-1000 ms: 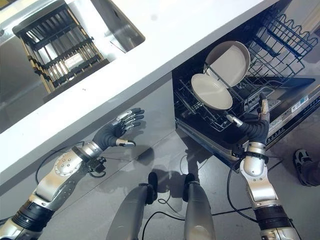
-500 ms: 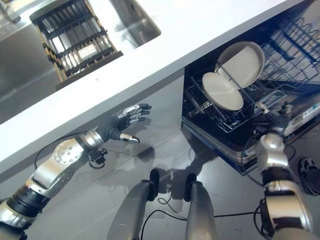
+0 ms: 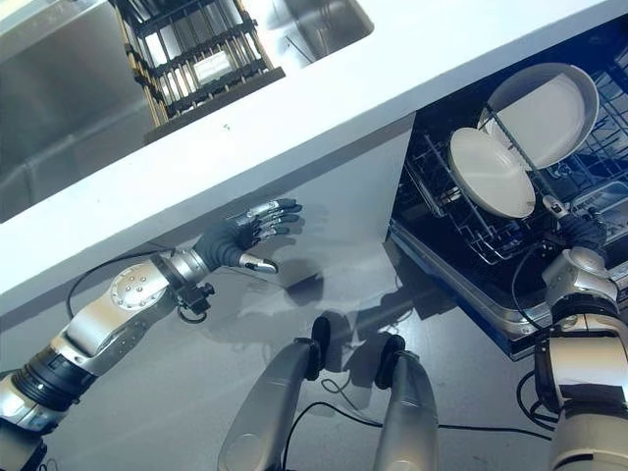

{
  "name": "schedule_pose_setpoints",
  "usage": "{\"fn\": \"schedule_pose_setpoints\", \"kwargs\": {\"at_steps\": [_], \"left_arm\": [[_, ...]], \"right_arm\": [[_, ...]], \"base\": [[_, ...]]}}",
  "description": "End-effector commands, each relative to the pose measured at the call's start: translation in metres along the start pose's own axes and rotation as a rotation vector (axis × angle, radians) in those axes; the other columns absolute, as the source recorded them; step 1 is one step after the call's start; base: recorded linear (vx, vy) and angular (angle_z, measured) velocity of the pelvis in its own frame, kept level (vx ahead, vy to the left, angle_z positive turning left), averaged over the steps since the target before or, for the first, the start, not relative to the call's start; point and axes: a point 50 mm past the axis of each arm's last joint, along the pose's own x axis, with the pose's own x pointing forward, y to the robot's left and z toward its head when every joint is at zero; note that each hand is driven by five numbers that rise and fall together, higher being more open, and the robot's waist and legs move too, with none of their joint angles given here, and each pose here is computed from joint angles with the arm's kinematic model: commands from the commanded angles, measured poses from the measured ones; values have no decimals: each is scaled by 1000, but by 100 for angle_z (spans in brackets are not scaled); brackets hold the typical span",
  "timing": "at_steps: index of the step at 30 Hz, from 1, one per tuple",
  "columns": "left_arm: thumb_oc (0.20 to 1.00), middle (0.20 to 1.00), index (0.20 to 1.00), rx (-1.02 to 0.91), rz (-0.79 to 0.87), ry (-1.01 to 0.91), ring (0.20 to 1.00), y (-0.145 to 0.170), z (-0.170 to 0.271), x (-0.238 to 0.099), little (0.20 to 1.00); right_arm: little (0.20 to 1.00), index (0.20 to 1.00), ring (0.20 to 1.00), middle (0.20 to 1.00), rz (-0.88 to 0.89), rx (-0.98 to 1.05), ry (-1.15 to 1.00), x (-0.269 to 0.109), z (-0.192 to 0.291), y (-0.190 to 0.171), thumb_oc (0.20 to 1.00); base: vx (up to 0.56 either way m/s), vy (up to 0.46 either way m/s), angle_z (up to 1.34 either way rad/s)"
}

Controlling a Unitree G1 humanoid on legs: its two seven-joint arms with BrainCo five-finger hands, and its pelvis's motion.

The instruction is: Pick up plates and place into dishwasher.

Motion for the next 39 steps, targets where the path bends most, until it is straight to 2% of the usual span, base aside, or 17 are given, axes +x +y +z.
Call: {"fn": "schedule_pose_setpoints", "kwargs": {"at_steps": [1,7,14,22,31,39], "left_arm": [[1000,1000,1000,7,-33,-114,1000,-3,23,1,1000],[1000,1000,1000,12,-47,-110,1000,-5,25,2,1000],[1000,1000,1000,8,-41,-93,1000,0,24,-3,1000],[1000,1000,1000,7,-25,-76,1000,11,30,-9,1000],[1000,1000,1000,7,-21,-69,1000,24,40,-14,1000],[1000,1000,1000,-16,-13,-118,1000,34,49,-19,1000]], "right_arm": [[1000,1000,1000,1000,68,-29,59,0,-2,-3,1000],[1000,1000,1000,1000,207,10,112,-1,-10,3,1000],[1000,1000,1000,1000,372,89,-120,-6,32,37,1000],[1000,1000,1000,1000,447,112,-329,-20,94,68,1000],[1000,1000,1000,1000,474,240,-456,-35,147,73,1000],[1000,1000,1000,1000,611,505,-509,-41,162,71,1000]], "base": [[20,-23,7],[10,-17,2],[5,-24,0],[-1,-4,0],[-2,-22,5],[-2,-5,2]]}}
